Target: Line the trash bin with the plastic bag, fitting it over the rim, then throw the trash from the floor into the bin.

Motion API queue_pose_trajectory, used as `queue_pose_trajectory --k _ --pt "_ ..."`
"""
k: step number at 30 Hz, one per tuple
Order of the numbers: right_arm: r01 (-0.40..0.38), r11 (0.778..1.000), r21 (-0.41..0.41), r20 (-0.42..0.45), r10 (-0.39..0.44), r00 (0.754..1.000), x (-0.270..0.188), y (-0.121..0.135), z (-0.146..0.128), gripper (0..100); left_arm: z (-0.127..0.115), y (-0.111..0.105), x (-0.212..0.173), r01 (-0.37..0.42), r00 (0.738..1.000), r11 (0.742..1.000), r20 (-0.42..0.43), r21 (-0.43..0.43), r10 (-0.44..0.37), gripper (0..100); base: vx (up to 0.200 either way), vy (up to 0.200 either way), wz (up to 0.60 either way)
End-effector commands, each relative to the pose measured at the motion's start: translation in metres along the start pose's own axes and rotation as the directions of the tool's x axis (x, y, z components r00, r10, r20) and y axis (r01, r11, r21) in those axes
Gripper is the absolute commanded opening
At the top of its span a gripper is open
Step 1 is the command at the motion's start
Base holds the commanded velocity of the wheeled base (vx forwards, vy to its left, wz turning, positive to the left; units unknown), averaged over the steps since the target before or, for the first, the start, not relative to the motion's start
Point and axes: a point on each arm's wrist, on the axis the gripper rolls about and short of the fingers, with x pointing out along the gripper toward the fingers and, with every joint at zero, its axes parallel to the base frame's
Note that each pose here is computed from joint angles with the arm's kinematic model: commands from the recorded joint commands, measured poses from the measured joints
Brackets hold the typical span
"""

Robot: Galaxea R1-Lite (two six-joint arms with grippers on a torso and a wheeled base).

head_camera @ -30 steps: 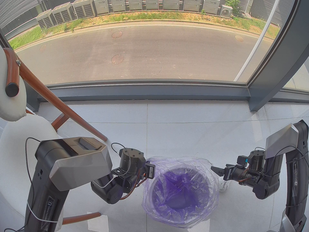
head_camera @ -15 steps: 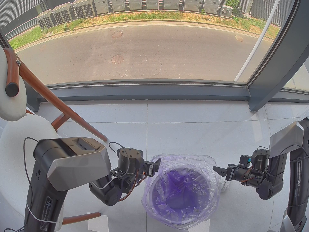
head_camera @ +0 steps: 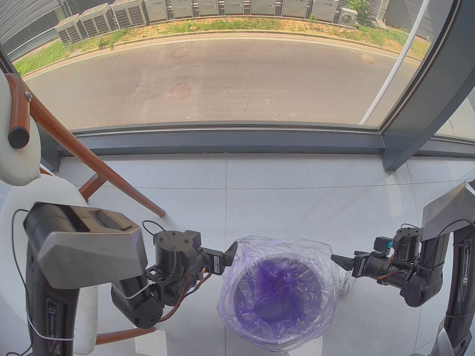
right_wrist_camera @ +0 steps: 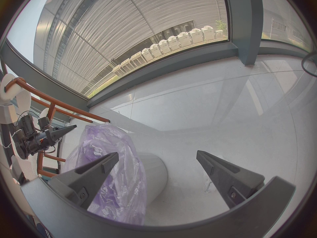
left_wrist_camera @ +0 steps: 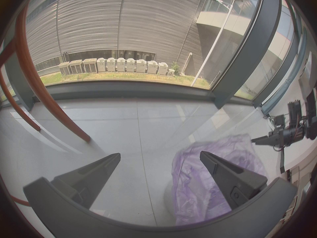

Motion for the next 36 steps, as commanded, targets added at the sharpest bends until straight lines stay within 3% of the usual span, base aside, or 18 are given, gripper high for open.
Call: queue_pose_trajectory --k 1,5,11,15,18,19,20,21,22,23,25,28,29,33,35,36 --pt "-0.04 0.999 -0.017 0.082 0.041 0.996 -0.023 0.012 0.022 100 0.057 -0.01 -0.064 0.07 0.986 0.997 0.152 -0.017 -0.066 100 0.0 0.0 0.0" --pt "-0.069 0.997 -0.037 0.118 0.073 0.99 -0.047 0.023 0.031 100 0.084 -0.018 -0.112 0.138 0.965 0.99 0.228 -0.021 -0.13 100 0.0 0.0 0.0" --pt "-0.082 0.996 -0.044 0.137 0.087 0.987 -0.073 0.033 0.033 100 0.095 -0.01 -0.153 0.178 0.951 0.984 0.262 -0.03 -0.164 100 0.0 0.0 0.0" --pt "-0.084 0.995 -0.051 0.155 0.091 0.984 -0.084 0.035 0.035 100 0.111 -0.033 -0.171 0.327 0.913 0.94 0.292 -0.101 -0.286 100 0.0 0.0 0.0" --pt "-0.094 0.993 -0.065 0.182 0.104 0.978 -0.09 0.038 0.04 100 0.14 -0.058 -0.173 0.459 0.853 0.854 0.389 -0.244 -0.348 100 0.0 0.0 0.0" --pt "-0.094 0.993 -0.065 0.182 0.104 0.978 -0.09 0.038 0.04 100 0.14 -0.058 -0.173 0.459 0.853 0.854 0.389 -0.244 -0.348 100 0.0 0.0 0.0" --pt "-0.098 0.993 -0.068 0.186 0.109 0.976 -0.094 0.04 0.04 100 0.163 -0.066 -0.172 0.53 0.813 0.778 0.464 -0.337 -0.353 100 0.0 0.0 0.0" --pt "-0.098 0.993 -0.07 0.189 0.11 0.976 -0.097 0.041 0.04 100 0.178 -0.07 -0.17 0.571 0.791 0.715 0.504 -0.403 -0.348 100 0.0 0.0 0.0" --pt "-0.098 0.993 -0.07 0.189 0.11 0.976 -0.098 0.041 0.04 100 0.182 -0.072 -0.17 0.583 0.785 0.692 0.513 -0.425 -0.347 100 0.0 0.0 0.0" --pt "-0.098 0.993 -0.07 0.19 0.11 0.976 -0.101 0.042 0.039 100 0.19 -0.074 -0.168 0.599 0.784 0.638 0.517 -0.483 -0.344 100 0.0 0.0 0.0" --pt "-0.1 0.992 -0.072 0.192 0.112 0.975 -0.105 0.044 0.038 100 0.198 -0.075 -0.166 0.587 0.805 0.575 0.488 -0.569 -0.339 100 0.0 0.0 0.0" --pt "-0.1 0.992 -0.072 0.191 0.112 0.975 -0.11 0.045 0.036 100 0.215 -0.076 -0.166 0.579 0.815 0.48 0.475 -0.658 -0.333 100 0.0 0.0 0.0" --pt "-0.1 0.992 -0.071 0.192 0.112 0.975 -0.111 0.045 0.037 100 0.214 -0.075 -0.165 0.561 0.828 0.47 0.456 -0.681 -0.328 100 0.0 0.0 0.0" --pt "-0.097 0.993 -0.071 0.198 0.109 0.974 -0.111 0.045 0.037 100 0.21 -0.068 -0.153 0.488 0.872 0.51 0.377 -0.709 -0.312 100 0.0 0.0 0.0" --pt "-0.097 0.993 -0.072 0.197 0.109 0.974 -0.111 0.045 0.037 100 0.205 -0.068 -0.151 0.478 0.874 0.511 0.333 -0.715 -0.353 100 0.0 0.0 0.0" --pt "-0.096 0.993 -0.071 0.195 0.109 0.975 -0.111 0.045 0.037 100 0.208 -0.071 -0.153 0.495 0.861 0.497 0.325 -0.713 -0.392 100 0.0 0.0 0.0"
